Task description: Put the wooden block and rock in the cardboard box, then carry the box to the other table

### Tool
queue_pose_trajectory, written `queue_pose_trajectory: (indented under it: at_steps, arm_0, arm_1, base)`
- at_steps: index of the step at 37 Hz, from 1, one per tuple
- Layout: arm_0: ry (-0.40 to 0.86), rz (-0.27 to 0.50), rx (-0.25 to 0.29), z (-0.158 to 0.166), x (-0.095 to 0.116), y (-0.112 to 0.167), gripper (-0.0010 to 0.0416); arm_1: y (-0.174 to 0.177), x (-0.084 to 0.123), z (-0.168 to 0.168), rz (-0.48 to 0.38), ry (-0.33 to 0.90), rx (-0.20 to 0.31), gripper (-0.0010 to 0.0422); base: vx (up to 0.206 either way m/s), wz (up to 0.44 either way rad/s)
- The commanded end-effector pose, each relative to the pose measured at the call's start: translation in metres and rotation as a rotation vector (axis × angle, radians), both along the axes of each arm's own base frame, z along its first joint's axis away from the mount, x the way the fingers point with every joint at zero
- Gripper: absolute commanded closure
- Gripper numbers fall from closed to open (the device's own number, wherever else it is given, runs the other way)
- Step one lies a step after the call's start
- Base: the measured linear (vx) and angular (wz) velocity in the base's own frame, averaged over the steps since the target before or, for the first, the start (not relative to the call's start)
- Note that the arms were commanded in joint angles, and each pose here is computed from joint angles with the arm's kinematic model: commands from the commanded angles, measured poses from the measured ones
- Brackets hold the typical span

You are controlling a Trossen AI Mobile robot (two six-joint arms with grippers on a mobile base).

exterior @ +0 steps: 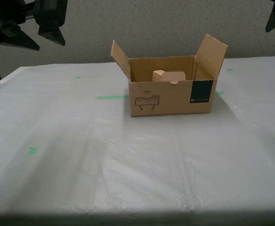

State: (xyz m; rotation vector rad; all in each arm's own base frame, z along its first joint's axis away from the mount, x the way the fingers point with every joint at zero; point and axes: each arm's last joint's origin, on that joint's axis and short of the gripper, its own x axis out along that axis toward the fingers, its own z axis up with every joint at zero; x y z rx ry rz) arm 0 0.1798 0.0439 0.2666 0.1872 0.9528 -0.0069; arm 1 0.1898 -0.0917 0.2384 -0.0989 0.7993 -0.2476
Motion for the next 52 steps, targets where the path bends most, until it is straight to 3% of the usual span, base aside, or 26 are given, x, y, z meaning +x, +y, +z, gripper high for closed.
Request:
queue_pose_trajectory:
  at_steps: [1,52]
  arm_0:
    - [-0.002,-0.009,-0.002,0.0001,0.0001,-0.0003,0.0018]
    - [-0.002,-0.008,-0.002,0.0001,0.0,-0.0003,0.0018]
  arm_1:
    - [0.0001,0.0,0.0001,0.005,-0.002,0.001,0.0119]
    - [0.0001,0.0001,0.0002,0.005,-0.002,0.0,0.0119]
  base:
    - [0.0,0.0]
    - [0.0,0.0]
